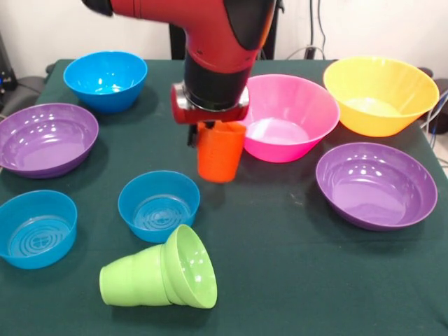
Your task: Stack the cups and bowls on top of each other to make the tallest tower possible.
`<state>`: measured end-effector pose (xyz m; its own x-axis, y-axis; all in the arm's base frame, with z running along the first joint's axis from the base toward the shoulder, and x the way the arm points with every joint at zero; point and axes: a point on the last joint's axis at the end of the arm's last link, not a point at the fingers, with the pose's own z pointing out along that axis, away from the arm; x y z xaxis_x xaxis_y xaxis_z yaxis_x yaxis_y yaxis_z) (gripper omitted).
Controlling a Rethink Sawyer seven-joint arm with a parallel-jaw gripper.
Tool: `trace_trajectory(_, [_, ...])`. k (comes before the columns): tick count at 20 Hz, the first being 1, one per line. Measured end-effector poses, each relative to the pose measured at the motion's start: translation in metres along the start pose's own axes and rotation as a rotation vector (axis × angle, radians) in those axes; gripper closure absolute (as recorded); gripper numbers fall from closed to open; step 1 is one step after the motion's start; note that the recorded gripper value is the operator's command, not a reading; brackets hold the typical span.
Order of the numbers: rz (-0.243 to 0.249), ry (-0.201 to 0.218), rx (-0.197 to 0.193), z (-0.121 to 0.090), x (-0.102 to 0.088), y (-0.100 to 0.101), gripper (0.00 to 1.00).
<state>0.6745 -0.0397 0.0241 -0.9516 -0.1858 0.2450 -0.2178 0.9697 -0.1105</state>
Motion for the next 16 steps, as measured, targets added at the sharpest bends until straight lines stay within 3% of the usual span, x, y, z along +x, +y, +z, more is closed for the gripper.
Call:
trace_trajectory(8, [0.023, 0.064, 0.055, -0.006, 0.017, -0.019, 1.0])
trace_trajectory(16, [0.047, 0.11, 0.099, 0.012, 0.026, -0.039, 1.0])
